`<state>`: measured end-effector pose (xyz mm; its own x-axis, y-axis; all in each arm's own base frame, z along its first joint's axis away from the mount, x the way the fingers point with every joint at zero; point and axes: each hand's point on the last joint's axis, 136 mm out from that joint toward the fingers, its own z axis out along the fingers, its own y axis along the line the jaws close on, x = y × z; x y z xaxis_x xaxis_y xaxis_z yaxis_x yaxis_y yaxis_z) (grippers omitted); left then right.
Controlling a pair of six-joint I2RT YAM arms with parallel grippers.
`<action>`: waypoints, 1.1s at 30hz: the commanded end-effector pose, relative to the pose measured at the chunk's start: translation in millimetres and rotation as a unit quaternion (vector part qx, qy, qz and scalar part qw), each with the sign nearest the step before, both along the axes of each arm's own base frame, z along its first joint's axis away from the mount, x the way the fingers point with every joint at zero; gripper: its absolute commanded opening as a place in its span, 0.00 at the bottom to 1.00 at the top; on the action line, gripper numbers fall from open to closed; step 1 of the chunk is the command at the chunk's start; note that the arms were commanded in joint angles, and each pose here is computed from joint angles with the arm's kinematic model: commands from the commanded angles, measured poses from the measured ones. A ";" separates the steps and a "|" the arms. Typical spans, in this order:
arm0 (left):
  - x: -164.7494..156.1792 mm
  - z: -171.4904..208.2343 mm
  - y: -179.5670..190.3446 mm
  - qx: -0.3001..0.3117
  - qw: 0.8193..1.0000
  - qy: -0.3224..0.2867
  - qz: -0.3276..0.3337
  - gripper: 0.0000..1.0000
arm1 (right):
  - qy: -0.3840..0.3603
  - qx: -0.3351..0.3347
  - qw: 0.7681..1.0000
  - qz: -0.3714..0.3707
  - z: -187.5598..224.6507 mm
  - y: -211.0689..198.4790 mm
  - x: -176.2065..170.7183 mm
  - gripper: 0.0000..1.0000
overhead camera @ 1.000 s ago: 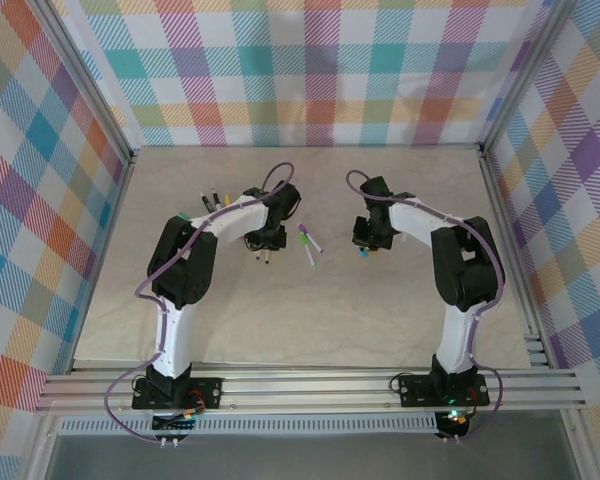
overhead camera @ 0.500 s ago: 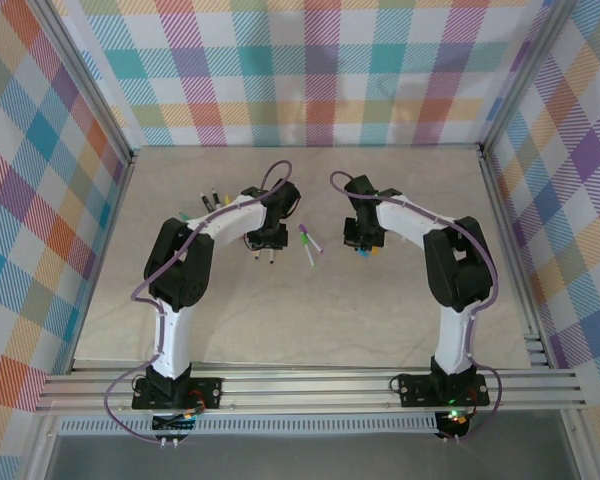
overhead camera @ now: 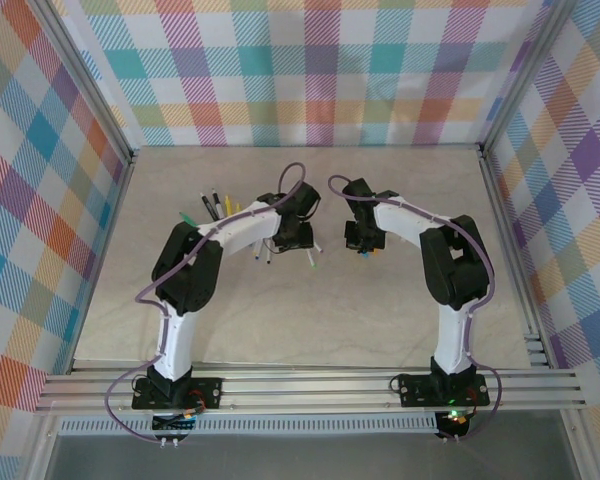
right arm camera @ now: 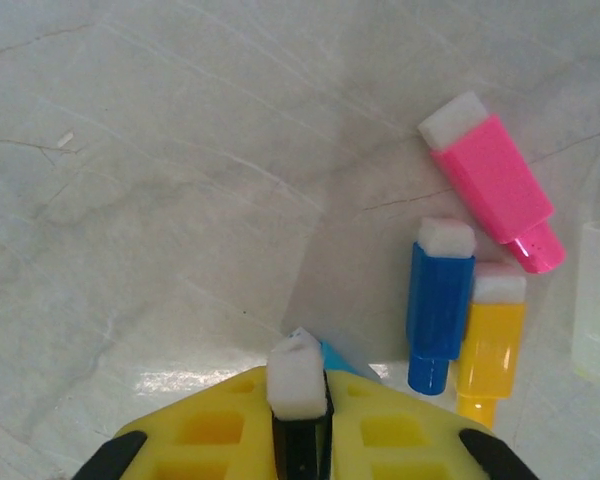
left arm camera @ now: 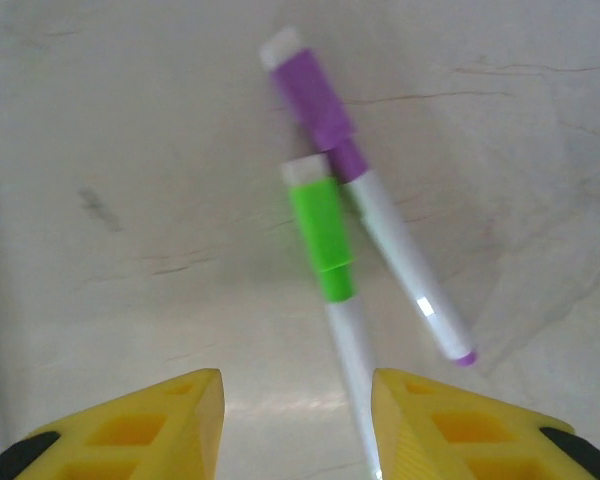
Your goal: Open the pen caps
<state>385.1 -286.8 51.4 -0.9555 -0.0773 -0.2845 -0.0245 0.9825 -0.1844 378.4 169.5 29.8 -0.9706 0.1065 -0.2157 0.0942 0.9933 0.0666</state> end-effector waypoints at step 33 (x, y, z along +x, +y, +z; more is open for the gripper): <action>-32.6 -27.4 29.7 0.069 0.994 0.048 -0.067 0.00 | -0.031 0.192 0.980 0.047 67.1 53.0 -18.8 0.32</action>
<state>378.6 -279.3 25.6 -0.9621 0.0246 -0.2715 0.0486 0.9954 -0.0822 364.1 200.3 87.7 -0.9609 0.1101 -0.2539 0.0275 0.9510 0.3081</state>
